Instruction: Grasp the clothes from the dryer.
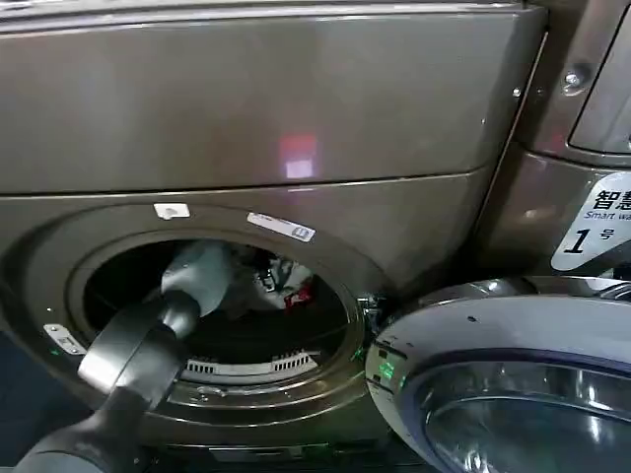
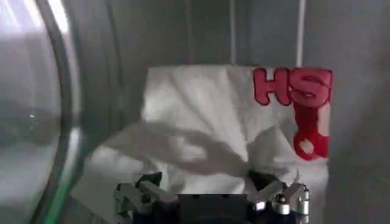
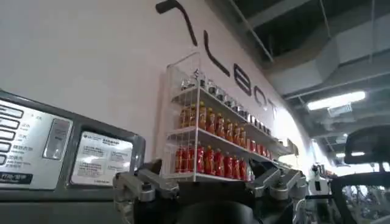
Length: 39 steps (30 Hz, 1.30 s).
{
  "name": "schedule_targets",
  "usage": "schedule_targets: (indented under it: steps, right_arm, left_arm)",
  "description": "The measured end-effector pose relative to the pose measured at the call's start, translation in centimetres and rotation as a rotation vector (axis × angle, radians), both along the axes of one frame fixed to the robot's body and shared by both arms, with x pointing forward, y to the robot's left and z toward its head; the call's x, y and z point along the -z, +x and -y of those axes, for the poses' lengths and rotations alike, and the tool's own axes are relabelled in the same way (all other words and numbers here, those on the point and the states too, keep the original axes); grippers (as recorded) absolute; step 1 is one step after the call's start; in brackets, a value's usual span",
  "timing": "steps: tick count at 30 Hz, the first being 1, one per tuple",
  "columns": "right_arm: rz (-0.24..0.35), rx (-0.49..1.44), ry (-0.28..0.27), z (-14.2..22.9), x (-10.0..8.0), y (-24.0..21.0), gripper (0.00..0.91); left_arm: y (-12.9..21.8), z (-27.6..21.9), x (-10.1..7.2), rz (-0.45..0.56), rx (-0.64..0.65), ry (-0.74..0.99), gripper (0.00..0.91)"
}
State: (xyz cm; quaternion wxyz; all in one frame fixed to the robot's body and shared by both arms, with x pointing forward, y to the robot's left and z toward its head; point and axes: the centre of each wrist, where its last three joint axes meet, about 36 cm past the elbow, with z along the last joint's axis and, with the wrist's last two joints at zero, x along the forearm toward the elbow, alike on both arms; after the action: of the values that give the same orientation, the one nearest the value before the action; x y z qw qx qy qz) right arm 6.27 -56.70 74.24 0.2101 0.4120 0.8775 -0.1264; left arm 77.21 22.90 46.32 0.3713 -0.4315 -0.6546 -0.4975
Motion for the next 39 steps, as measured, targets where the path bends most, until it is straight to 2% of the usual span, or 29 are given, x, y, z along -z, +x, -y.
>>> schedule_targets:
  steps: [1,2,12,29,35,39]
  right_arm:
    - [0.0,0.001,0.0,-0.01,0.01,-0.02,0.907]
    - [0.0,0.001,-0.001,-0.04,0.0,-0.03,0.907]
    - [0.002,0.003,-0.001,-0.1,0.05,-0.07,0.907]
    - [0.007,0.009,0.001,0.05,0.1,-0.25,0.907]
    - [0.011,0.013,0.005,0.17,0.25,-0.37,0.907]
    - [0.015,0.017,0.005,0.28,0.31,-0.52,0.907]
  left_arm:
    - [-0.03,0.06,0.1,-0.002,0.002,0.004,0.148]
    - [-0.07,0.11,0.19,-0.005,0.005,0.007,0.0]
    - [0.05,-0.15,-0.15,0.0,0.016,0.021,0.0]
    - [-0.11,-0.51,0.22,0.003,0.008,0.003,0.0]
    - [-0.3,-0.62,0.26,0.043,-0.019,-0.06,0.0]
    - [-0.69,-0.64,0.45,0.119,-0.056,-0.16,0.0]
